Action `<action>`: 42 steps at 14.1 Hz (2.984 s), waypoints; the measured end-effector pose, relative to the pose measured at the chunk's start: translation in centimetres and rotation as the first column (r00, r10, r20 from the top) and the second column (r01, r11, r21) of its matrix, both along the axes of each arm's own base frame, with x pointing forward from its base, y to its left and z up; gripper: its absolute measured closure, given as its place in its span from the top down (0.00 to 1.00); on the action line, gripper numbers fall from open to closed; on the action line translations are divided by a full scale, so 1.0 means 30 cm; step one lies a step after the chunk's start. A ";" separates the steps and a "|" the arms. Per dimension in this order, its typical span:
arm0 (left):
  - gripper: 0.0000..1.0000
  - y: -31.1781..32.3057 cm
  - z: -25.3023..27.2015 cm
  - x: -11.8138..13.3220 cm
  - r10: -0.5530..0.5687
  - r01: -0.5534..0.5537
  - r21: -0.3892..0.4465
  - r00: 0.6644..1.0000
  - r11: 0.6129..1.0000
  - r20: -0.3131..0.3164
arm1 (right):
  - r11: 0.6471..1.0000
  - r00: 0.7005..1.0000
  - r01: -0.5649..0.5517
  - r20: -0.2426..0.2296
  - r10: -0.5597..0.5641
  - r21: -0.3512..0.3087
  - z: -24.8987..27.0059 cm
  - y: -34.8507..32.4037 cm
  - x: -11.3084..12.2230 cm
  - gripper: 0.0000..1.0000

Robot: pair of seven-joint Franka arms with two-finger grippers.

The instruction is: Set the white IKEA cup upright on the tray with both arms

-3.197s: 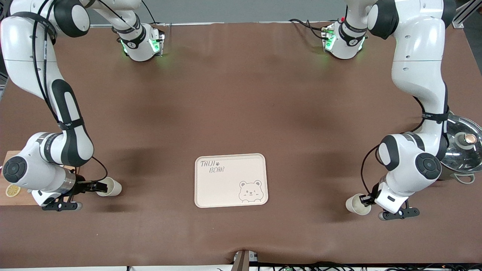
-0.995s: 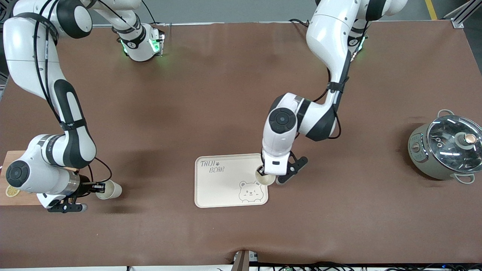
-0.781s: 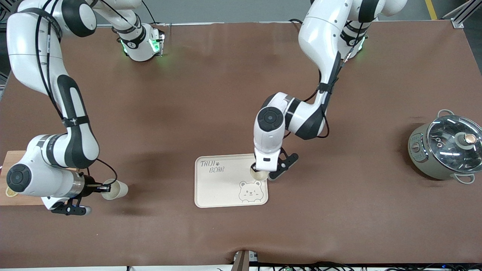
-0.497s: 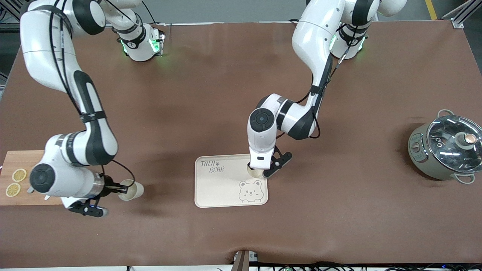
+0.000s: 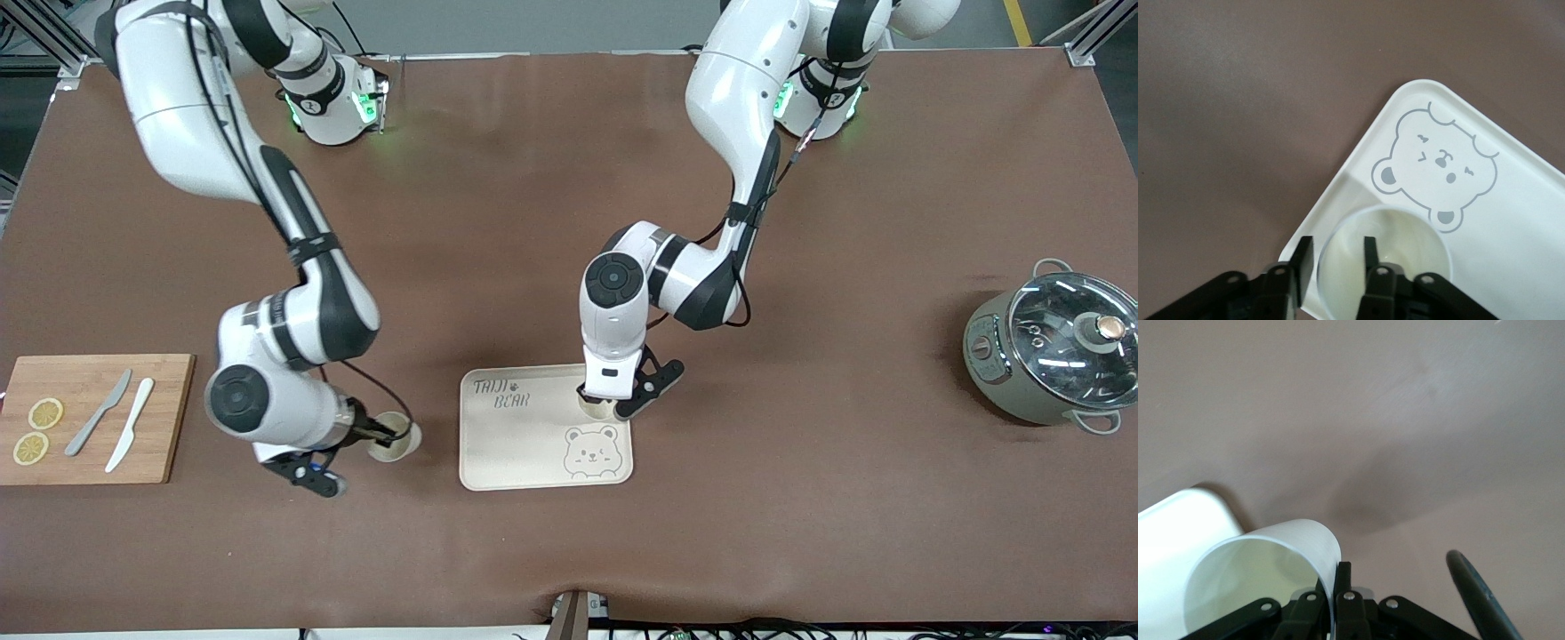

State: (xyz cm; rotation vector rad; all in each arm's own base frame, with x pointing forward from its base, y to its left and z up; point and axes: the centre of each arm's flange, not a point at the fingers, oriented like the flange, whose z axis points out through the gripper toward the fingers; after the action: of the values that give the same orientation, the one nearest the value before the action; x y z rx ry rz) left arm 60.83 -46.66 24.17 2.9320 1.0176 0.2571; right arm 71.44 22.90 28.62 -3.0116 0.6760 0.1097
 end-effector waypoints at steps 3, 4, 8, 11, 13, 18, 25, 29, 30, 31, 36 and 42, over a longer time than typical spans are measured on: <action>0.73 0.001 0.026 0.012 -0.004 0.004 -0.006 1.000 1.000 0.016 | 0.998 0.998 0.059 0.019 -0.059 0.001 0.004 0.186 -0.057 0.04; 0.82 0.007 0.047 0.022 -0.009 0.009 -0.009 1.000 1.000 0.024 | 0.997 0.997 0.078 0.030 -0.078 0.006 0.003 0.221 -0.066 0.04; 1.00 0.118 0.208 0.108 0.003 -0.001 -0.028 0.999 1.000 0.050 | 0.989 0.986 0.145 0.079 -0.147 0.040 -0.038 0.339 -0.094 0.04; 1.00 0.260 0.365 0.173 -0.017 0.018 -0.027 0.999 0.999 0.037 | 0.984 0.980 0.170 0.092 -0.175 0.057 -0.107 0.431 -0.131 0.04; 1.00 0.343 0.443 0.197 -0.049 0.049 -0.019 0.999 0.999 0.017 | 0.982 0.978 0.175 0.101 -0.181 0.067 -0.140 0.461 -0.142 0.04; 1.00 0.584 0.598 0.236 -0.184 0.184 0.001 0.982 0.983 -0.051 | 0.981 0.976 0.178 0.110 -0.186 0.076 -0.182 0.481 -0.149 0.04; 1.00 1.006 0.779 0.201 -0.394 0.393 -0.032 0.914 0.919 -0.100 | 0.982 0.976 0.172 0.118 -0.181 0.082 -0.214 0.497 -0.159 0.07; 1.00 1.159 0.821 0.163 -0.474 0.471 -0.054 0.873 0.880 -0.116 | 0.982 0.977 0.171 0.115 -0.180 0.079 -0.227 0.498 -0.161 0.32; 1.00 1.193 0.830 0.157 -0.490 0.487 -0.058 0.864 0.872 -0.114 | 0.982 0.977 0.172 0.116 -0.180 0.078 -0.228 0.496 -0.161 0.44; 1.00 1.223 0.837 0.149 -0.505 0.502 -0.061 0.855 0.863 -0.112 | 0.982 0.977 0.171 0.117 -0.179 0.077 -0.228 0.495 -0.160 0.53; 1.00 1.393 0.889 0.105 -0.569 0.565 -0.070 0.815 0.822 -0.104 | 0.983 0.976 0.165 0.130 -0.175 0.080 -0.214 0.498 -0.154 1.00; 1.00 1.499 1.082 0.042 -0.587 0.589 -0.001 0.805 0.808 -0.082 | 0.987 0.983 0.153 0.095 -0.156 0.046 -0.007 0.495 -0.165 1.00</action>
State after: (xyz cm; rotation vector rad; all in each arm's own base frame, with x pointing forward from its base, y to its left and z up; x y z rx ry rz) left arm 62.10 -1.68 56.63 3.1102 0.0574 0.1281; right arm 66.48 37.75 28.41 -2.8918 0.8827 -0.0320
